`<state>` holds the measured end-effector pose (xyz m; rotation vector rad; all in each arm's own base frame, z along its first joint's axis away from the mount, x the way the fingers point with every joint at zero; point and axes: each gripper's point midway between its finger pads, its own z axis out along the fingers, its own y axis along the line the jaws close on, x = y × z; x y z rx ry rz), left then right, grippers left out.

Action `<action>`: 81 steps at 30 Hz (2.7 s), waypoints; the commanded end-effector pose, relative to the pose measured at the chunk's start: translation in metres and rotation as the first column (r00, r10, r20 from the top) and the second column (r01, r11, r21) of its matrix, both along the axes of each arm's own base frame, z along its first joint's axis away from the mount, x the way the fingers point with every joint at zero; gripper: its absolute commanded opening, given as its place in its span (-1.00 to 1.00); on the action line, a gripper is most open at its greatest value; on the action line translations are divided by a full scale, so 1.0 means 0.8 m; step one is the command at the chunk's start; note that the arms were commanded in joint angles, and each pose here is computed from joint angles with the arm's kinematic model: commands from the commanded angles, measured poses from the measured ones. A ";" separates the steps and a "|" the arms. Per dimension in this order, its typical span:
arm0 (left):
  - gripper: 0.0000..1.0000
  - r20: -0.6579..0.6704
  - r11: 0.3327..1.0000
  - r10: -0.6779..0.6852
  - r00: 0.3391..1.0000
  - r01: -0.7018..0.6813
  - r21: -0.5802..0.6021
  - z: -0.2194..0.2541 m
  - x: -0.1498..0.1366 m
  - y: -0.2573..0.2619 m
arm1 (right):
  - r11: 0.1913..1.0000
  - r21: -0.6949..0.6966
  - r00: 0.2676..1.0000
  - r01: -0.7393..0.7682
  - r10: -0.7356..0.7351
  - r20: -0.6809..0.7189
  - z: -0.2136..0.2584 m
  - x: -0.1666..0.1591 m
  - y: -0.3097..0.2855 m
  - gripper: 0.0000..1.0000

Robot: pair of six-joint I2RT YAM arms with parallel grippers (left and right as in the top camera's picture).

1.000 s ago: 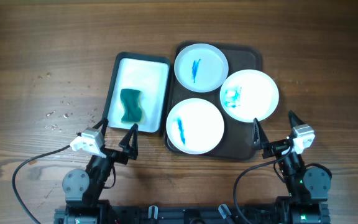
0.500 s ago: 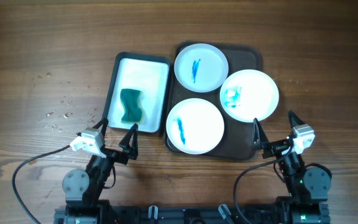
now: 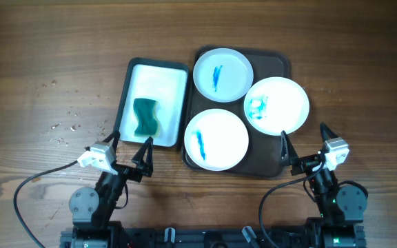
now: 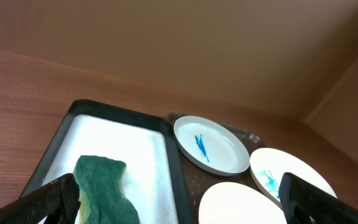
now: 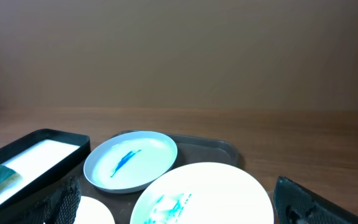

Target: Clean dirty plates on tray and stack at the side

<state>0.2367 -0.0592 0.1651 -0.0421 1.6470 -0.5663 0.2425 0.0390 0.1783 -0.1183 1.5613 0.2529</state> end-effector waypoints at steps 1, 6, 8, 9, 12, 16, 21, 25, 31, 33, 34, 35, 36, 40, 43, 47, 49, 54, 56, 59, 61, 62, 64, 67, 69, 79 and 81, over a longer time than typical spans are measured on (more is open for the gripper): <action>1.00 0.006 1.000 0.010 1.000 -0.011 0.018 -0.002 0.001 0.002 | 1.000 -0.008 1.000 0.010 -0.010 0.013 0.002 0.000 -0.002 1.00; 1.00 0.007 1.000 0.010 1.000 -0.011 0.018 -0.002 0.001 0.002 | 1.000 -0.008 1.000 0.010 -0.010 0.013 0.002 0.000 -0.002 0.99; 1.00 0.007 1.000 0.010 1.000 -0.011 0.018 -0.002 0.001 0.002 | 1.000 -0.009 1.000 0.011 -0.010 0.013 0.002 0.000 -0.002 0.99; 1.00 0.006 1.000 0.010 1.000 -0.011 0.018 -0.002 0.001 0.002 | 1.000 -0.009 1.000 0.010 -0.010 0.013 0.002 0.000 -0.002 0.98; 1.00 0.007 1.000 0.010 1.000 -0.011 0.018 -0.002 0.001 0.002 | 1.000 -0.008 1.000 0.010 -0.010 0.013 0.002 0.000 -0.002 0.99; 1.00 0.007 1.000 0.010 1.000 -0.011 0.018 -0.002 0.001 0.002 | 1.000 -0.009 1.000 0.011 -0.010 0.013 0.002 0.000 -0.002 0.99; 1.00 0.007 1.000 0.010 1.000 -0.011 0.018 -0.002 0.001 0.002 | 1.000 -0.009 1.000 0.011 -0.010 0.013 0.002 0.000 -0.002 0.99; 1.00 0.007 1.000 0.010 1.000 -0.011 0.018 -0.002 0.001 0.002 | 1.000 -0.009 1.000 0.011 -0.010 0.013 0.002 0.000 -0.002 0.99; 1.00 0.008 1.000 -0.013 1.000 0.013 0.009 -0.001 -0.001 -0.002 | 1.000 -0.009 1.000 -0.005 0.005 0.016 0.003 -0.001 0.002 0.99; 1.00 0.007 1.000 -0.026 1.000 0.026 0.009 -0.001 -0.002 -0.005 | 1.000 0.001 1.000 -0.022 0.022 0.013 0.003 -0.002 0.005 0.99; 1.00 0.008 1.000 -0.027 1.000 0.027 0.009 -0.001 -0.002 -0.005 | 1.000 0.005 1.000 -0.027 0.027 0.012 0.003 -0.002 0.006 1.00; 1.00 0.008 1.000 -0.027 1.000 0.027 0.009 -0.001 -0.002 -0.005 | 0.999 0.021 0.999 -0.039 0.038 0.010 0.004 -0.003 0.008 0.99; 1.00 0.014 0.999 -0.034 0.999 0.034 0.009 0.001 -0.002 -0.007 | 0.995 0.012 0.994 -0.101 0.100 0.042 0.013 -0.007 0.021 0.99; 1.00 0.078 0.994 -0.112 0.991 0.112 0.006 0.023 -0.010 -0.022 | 0.967 -0.027 0.956 -0.255 0.256 0.146 0.052 -0.026 0.052 0.99; 1.00 0.092 0.992 -0.110 0.990 0.115 -0.051 0.054 -0.015 -0.022 | 0.969 -0.028 0.957 -0.245 0.246 0.151 0.084 -0.034 0.050 0.99; 1.00 0.079 0.991 -0.104 0.991 0.111 -0.080 0.101 -0.018 -0.021 | 0.987 0.006 0.987 -0.158 0.158 0.041 0.112 -0.032 0.033 0.98; 1.00 0.017 0.991 -0.100 0.995 0.101 -0.086 0.112 -0.014 -0.020 | 0.989 0.021 0.988 -0.143 0.144 -0.045 0.115 -0.029 0.030 1.00; 1.00 -0.320 0.992 -0.098 0.942 0.066 -0.109 0.112 0.011 -0.020 | 0.977 0.180 0.920 -0.112 0.170 -0.354 0.122 -0.015 0.035 0.99; 1.00 -0.481 0.992 -0.099 0.871 0.048 -0.116 0.112 0.025 -0.021 | 0.974 0.211 0.857 -0.084 0.178 -0.484 0.123 -0.006 0.036 0.99; 1.00 -0.603 0.993 -0.098 0.791 0.033 -0.117 0.110 0.043 -0.021 | 0.972 0.225 0.797 -0.065 0.186 -0.575 0.127 0.010 0.037 0.99; 1.00 -0.659 0.993 -0.097 0.746 0.025 -0.119 0.102 0.056 -0.022 | 0.967 0.249 0.768 -0.056 0.201 -0.608 0.126 0.023 0.040 1.00; 1.00 -0.678 0.992 -0.099 0.729 0.023 -0.121 0.096 0.063 -0.022 | 0.956 0.286 0.737 -0.062 0.237 -0.633 0.120 0.027 0.047 0.99; 1.00 -0.723 0.987 -0.140 0.676 0.040 -0.154 0.077 0.067 -0.030 | 0.936 0.336 0.693 -0.105 0.311 -0.651 0.111 0.033 0.061 0.99; 1.00 -0.797 0.993 -0.106 0.594 0.024 -0.114 0.038 0.074 -0.024 | 0.916 0.393 0.613 -0.081 0.357 -0.705 0.088 0.038 0.069 0.99; 1.00 -0.856 0.999 -0.024 0.517 -0.028 -0.045 0.005 0.075 -0.008 | 0.912 0.409 0.567 -0.043 0.359 -0.741 0.072 0.041 0.070 0.99; 0.63 -0.946 0.990 0.131 0.297 0.013 0.141 -0.119 0.099 0.000 | 0.967 0.234 0.461 -0.103 0.255 -0.850 0.022 0.027 0.091 0.61; 0.53 -0.931 0.980 0.174 0.321 0.037 0.196 -0.136 0.114 -0.006 | 0.968 0.225 0.460 -0.115 0.253 -0.851 0.020 0.027 0.097 0.61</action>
